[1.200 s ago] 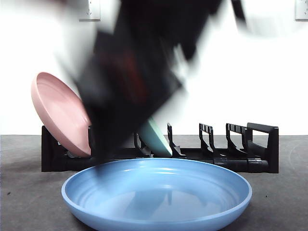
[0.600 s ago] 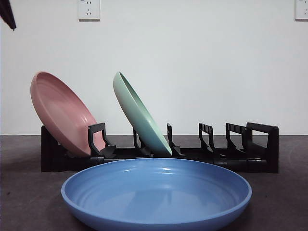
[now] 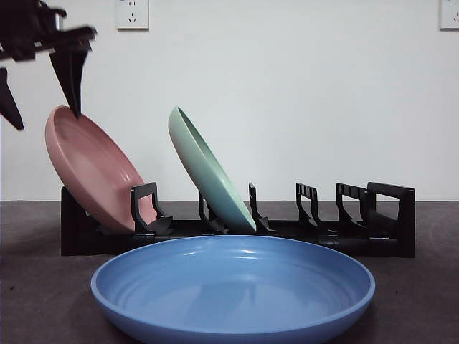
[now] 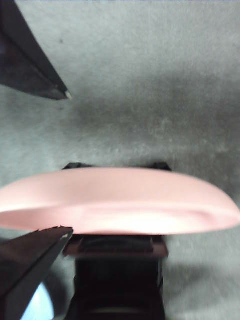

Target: Place the plate

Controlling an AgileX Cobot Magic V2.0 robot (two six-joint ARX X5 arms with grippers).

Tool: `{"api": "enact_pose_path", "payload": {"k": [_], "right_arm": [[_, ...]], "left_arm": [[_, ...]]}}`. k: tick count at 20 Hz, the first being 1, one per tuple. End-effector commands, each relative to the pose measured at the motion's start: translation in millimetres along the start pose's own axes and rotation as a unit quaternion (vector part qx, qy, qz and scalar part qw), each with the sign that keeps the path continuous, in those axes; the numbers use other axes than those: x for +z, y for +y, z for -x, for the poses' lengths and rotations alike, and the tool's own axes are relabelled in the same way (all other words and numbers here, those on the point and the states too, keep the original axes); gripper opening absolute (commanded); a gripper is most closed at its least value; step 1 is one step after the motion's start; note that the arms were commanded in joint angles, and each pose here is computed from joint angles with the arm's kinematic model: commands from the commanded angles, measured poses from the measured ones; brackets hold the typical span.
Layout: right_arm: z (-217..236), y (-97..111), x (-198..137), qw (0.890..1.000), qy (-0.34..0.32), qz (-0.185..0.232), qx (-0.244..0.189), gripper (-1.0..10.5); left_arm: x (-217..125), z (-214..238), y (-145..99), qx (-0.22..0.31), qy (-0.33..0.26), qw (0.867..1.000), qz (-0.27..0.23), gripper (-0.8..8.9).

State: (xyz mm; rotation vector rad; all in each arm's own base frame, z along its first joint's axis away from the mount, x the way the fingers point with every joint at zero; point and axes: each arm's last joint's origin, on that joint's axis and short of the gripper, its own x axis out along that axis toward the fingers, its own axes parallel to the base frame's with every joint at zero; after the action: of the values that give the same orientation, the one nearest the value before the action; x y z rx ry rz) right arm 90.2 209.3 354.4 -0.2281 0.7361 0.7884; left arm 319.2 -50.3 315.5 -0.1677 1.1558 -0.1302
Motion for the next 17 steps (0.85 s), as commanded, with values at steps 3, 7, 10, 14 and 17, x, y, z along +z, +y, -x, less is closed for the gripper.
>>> {"api": "enact_pose_path", "payload": {"k": [3,7,10,14,17], "right_arm": [[2.2,3.7,3.8,1.0,-0.008,-0.011,0.004,2.0],[2.2,3.6,3.8,1.0,-0.007,-0.011,0.004,2.0],[2.2,3.7,3.8,1.0,-0.008,-0.011,0.004,2.0],[2.3,3.6,3.0,1.0,-0.004,-0.01,0.003,2.0],[2.3,3.1,1.6,1.0,0.003,-0.008,0.0,2.0]], "left_arm": [[11.2,-4.8,-2.1,-0.003,-0.024,1.0,-0.002,2.13],[12.4,-4.2,-2.5,-0.005,-0.03,1.0,-0.003,1.49],[12.3,-4.2,-2.4,-0.005,-0.029,1.0,-0.003,0.75],[12.2,-4.0,-3.7,-0.005,-0.029,1.0,-0.004,0.51],[13.1,1.1,-4.8,-0.005,-0.027,1.0,-0.01,0.15]]}}
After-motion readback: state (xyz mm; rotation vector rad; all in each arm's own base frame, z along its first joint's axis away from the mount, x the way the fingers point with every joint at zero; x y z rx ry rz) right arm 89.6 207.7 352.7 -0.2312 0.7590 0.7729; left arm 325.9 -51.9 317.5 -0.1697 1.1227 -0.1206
